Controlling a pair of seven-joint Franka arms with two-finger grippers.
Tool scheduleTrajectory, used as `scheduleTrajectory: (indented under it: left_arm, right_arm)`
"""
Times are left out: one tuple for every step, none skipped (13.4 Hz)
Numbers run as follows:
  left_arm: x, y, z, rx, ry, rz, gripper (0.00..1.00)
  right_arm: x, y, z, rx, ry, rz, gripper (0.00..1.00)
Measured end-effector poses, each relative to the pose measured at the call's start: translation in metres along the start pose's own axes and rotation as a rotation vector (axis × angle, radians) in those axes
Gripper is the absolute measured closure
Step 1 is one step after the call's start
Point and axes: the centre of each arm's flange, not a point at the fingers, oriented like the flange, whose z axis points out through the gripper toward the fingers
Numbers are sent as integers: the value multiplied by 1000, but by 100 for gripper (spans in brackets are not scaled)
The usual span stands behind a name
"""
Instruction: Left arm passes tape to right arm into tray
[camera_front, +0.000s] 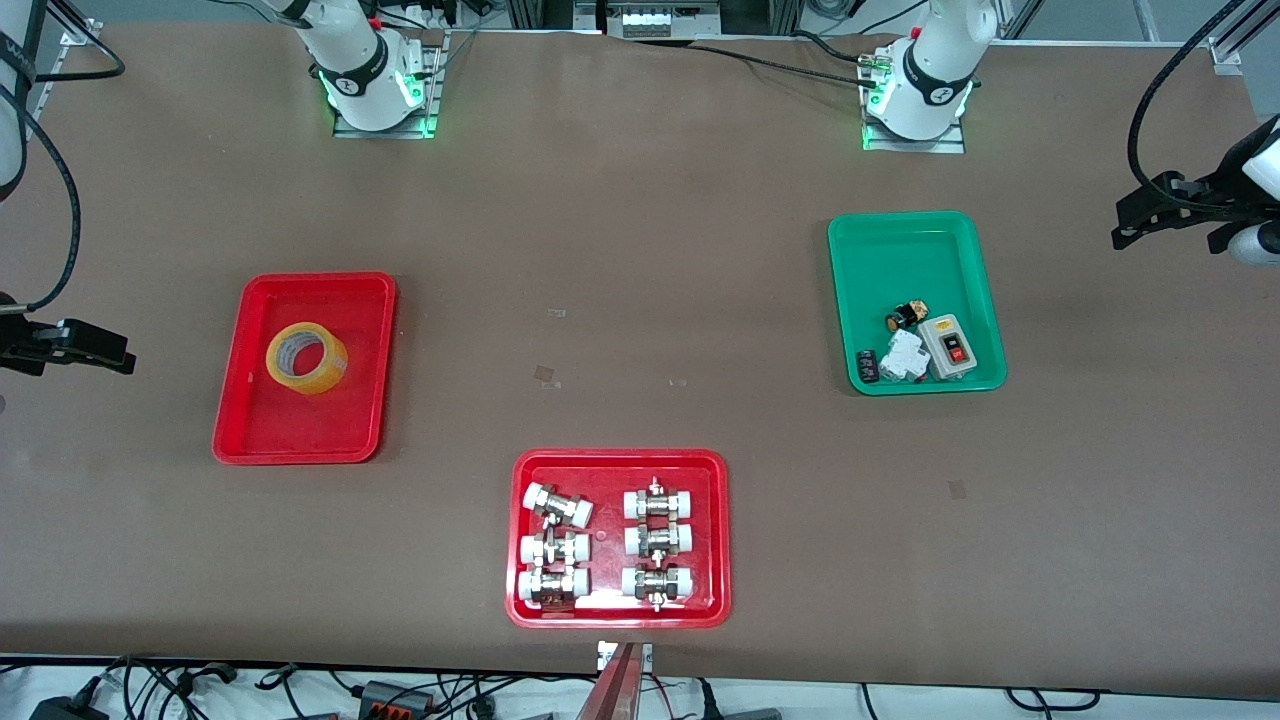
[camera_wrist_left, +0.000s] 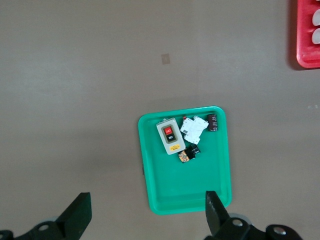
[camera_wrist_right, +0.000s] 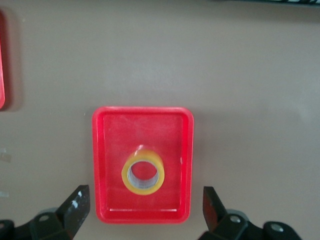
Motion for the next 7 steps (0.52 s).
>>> scheduleTrajectory:
  left_arm:
    - [1,-1,1,-10,2,-4,0]
    - [3,-3,3,-16,4,-6,0]
    - [4,-4,4,-18,8,-8,0]
    - [6,-4,5,-18,12,-9,0]
    - [6,-6,5,-18,13,-11,0]
    - [6,-9,6,-18,13,-17,0]
    - [6,-11,6,-18,13,-21,0]
  right_arm:
    - [-8,0,-1,1,6,1,0]
    - [-16,0,-3,3,3,1,0]
    - [-24,-1,-4,5,-3,8,0]
    - [-32,-1,-4,7,-12,28,0]
    - [-40,-2,-2,10,-21,43,0]
    - [-46,-3,0,11,-27,51,0]
    - [-50,-3,2,12,-29,53,0]
